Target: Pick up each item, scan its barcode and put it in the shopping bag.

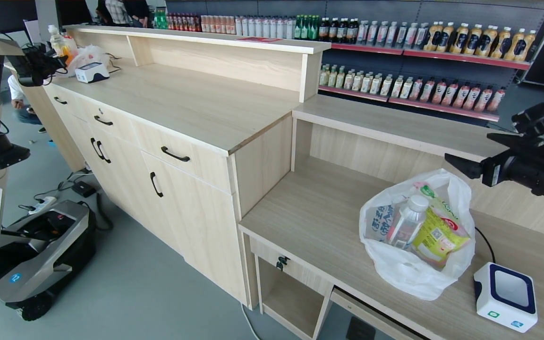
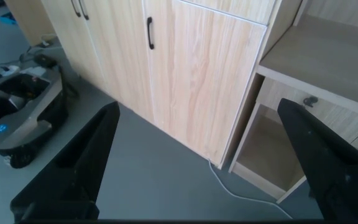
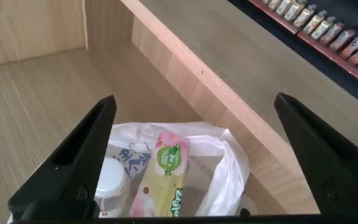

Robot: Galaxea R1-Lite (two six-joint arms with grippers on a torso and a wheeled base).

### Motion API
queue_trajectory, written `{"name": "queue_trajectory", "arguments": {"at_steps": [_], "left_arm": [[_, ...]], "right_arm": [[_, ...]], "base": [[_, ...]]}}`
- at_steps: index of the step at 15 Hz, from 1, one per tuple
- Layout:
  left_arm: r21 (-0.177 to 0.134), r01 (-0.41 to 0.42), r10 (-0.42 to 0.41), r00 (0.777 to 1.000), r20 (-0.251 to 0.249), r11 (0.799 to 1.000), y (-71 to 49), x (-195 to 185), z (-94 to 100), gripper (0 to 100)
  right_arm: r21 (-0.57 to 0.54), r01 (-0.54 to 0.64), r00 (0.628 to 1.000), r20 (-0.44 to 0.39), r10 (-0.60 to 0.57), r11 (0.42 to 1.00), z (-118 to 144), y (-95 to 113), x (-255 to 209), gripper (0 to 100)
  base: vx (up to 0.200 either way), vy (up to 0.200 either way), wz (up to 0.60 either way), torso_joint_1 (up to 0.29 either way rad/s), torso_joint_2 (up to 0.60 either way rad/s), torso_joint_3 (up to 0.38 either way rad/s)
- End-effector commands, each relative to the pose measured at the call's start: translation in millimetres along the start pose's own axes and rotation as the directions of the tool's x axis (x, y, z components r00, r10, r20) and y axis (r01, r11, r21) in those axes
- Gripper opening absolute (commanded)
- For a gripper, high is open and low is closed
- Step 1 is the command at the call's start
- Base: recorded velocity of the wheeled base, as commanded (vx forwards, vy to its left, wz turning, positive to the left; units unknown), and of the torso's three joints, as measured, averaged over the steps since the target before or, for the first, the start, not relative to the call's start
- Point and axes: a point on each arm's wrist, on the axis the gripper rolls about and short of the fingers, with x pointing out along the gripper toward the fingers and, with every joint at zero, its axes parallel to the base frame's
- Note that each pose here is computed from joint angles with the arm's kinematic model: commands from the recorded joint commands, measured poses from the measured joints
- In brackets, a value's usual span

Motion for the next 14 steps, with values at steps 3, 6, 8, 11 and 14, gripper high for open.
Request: {"name": "queue_trajectory", "arguments": {"at_steps": [3,6,8,11,14], "left_arm": [[0.000,-0.001,0.001,1.000,0.000,1.000,0.0,0.0,0.0,100],[0.000,-0.001,0.001,1.000,0.000,1.000,0.0,0.0,0.0,100],[0.000,-0.001,0.001,1.000,0.000,1.000,0.0,0.0,0.0,100],[0.000,-0.001,0.001,1.000,0.000,1.000,0.0,0.0,0.0,100],[0.000,-0.001,0.001,1.000,0.000,1.000,0.0,0.0,0.0,100]], "right_arm": [[-0.165,0.117,0.981,0.175,-0.087,0.979,69.2,-7.2,-47.7,100],[-0.110,0.356,0.935,0.045,-0.353,0.928,111.8,-27.4,-67.0,100],[0.017,0.442,0.891,-0.120,-0.437,0.897,133.0,-29.8,-86.8,100],[0.099,0.514,0.838,-0.267,-0.475,0.852,138.6,-18.5,-126.0,100],[0.118,0.539,0.815,-0.321,-0.481,0.834,129.1,2.5,-165.0,100]], "base": [[0.000,0.000,-0.60,-0.002,0.00,0.002],[0.000,0.000,-0.60,0.006,0.00,0.002],[0.000,0.000,-0.60,0.000,0.00,0.005],[0.000,0.000,-0.60,0.002,0.00,0.001],[0.000,0.000,-0.60,0.001,0.00,0.007]]}}
